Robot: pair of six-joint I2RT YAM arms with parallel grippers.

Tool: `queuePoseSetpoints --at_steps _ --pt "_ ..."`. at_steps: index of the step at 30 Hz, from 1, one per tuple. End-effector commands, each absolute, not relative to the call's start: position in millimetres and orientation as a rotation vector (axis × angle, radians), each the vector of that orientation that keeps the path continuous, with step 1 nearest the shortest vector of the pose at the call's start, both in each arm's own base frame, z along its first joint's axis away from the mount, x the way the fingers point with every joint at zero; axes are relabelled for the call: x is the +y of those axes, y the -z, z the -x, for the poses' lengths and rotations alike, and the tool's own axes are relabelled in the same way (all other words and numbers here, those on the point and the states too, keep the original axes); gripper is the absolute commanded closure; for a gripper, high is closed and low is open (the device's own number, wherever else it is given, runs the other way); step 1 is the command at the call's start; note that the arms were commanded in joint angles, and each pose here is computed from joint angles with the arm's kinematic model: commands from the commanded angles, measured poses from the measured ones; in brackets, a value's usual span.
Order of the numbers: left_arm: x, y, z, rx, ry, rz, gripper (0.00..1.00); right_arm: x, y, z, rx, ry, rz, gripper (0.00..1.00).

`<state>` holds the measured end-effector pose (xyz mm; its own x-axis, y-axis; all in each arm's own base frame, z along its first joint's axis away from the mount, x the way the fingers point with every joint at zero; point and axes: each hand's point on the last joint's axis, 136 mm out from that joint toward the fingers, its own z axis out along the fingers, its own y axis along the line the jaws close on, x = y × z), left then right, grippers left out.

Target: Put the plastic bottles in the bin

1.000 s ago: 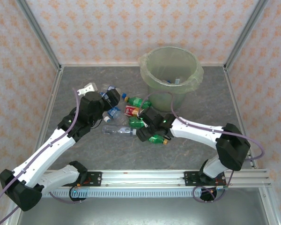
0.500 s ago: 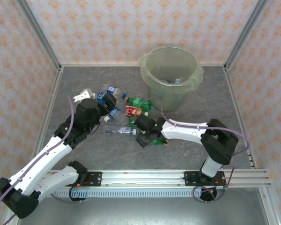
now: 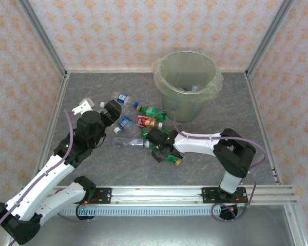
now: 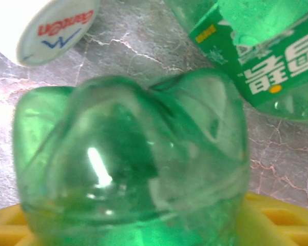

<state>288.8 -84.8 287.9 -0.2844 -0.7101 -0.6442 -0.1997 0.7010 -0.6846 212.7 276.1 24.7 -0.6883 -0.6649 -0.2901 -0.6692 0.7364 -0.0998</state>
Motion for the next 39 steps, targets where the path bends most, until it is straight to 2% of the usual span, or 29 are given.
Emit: queuePoseSetpoints --at_steps 1,10,14,20,28,34,39 --pt "-77.8 -301.6 -291.2 1.773 0.574 0.72 0.01 268.7 -31.5 -214.2 2.625 0.029 0.997 0.38" --pt "-80.6 -315.7 -302.6 1.755 0.54 0.675 0.01 273.5 -83.3 -226.3 2.54 -0.042 0.853 0.49" --pt "-84.6 -326.3 -309.2 1.745 0.543 0.653 0.01 276.0 -118.9 -236.8 2.473 -0.064 0.778 0.48" --pt "-86.1 -348.8 -315.8 1.707 0.537 0.622 0.01 281.8 -198.1 -264.9 2.297 -0.072 0.636 0.46" --pt "-88.3 -364.4 -320.4 1.688 0.532 0.599 0.01 295.4 -300.9 -302.0 2.13 -0.243 0.476 0.45" --pt "-91.0 -366.2 -322.8 1.683 0.544 0.594 0.01 275.4 -360.4 -349.8 2.029 -0.195 0.361 0.44" --pt "-98.5 -373.7 -325.6 1.688 0.561 0.548 0.01 246.3 -386.9 -392.4 1.985 -0.097 0.241 0.44"
